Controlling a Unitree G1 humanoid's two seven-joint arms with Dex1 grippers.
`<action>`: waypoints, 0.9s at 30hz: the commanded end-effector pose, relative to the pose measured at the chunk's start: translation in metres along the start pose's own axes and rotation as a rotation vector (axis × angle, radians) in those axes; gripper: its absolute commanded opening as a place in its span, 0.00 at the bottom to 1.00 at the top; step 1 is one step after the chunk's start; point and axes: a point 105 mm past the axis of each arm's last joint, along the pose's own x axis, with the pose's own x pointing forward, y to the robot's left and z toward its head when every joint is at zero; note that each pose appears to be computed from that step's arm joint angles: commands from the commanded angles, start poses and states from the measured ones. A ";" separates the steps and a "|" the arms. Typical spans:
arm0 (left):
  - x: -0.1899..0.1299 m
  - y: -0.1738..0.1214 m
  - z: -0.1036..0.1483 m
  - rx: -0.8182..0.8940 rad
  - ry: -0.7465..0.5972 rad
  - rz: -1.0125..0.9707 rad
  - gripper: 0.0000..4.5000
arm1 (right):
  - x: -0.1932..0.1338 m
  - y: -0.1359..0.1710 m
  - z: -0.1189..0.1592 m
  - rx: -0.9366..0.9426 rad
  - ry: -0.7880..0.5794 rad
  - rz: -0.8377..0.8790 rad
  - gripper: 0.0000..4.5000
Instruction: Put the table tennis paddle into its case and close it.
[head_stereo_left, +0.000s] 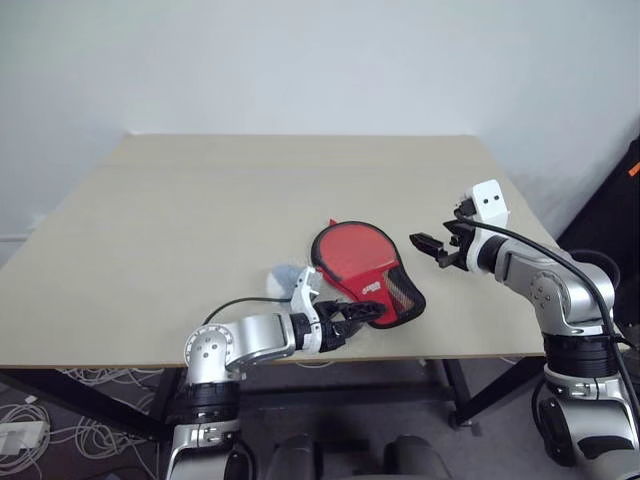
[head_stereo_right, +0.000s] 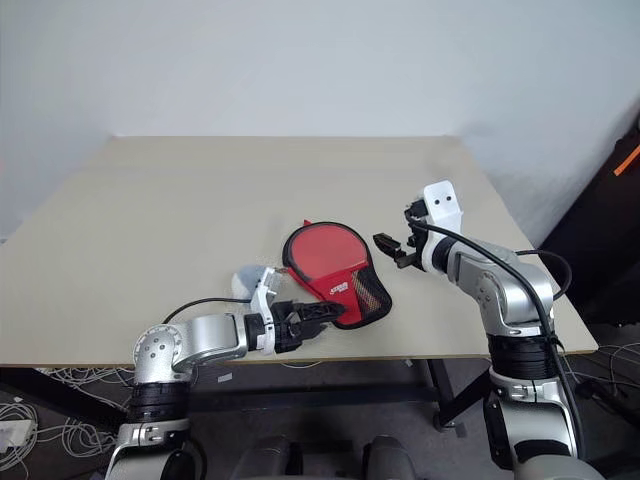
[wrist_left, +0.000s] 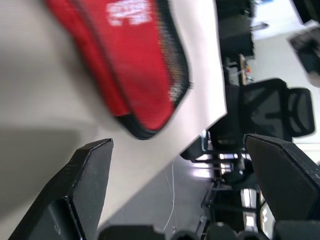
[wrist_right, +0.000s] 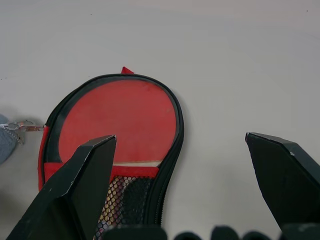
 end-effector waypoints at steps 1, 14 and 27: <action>0.005 -0.001 0.003 -0.008 -0.014 0.006 0.99 | -0.006 0.002 0.015 -0.011 -0.058 -0.002 1.00; 0.033 -0.004 0.006 -0.002 -0.021 0.064 0.99 | -0.004 0.006 0.017 -0.009 -0.064 0.004 1.00; 0.050 0.005 0.016 -0.009 -0.057 0.168 0.99 | -0.003 0.006 0.018 -0.004 -0.071 -0.005 1.00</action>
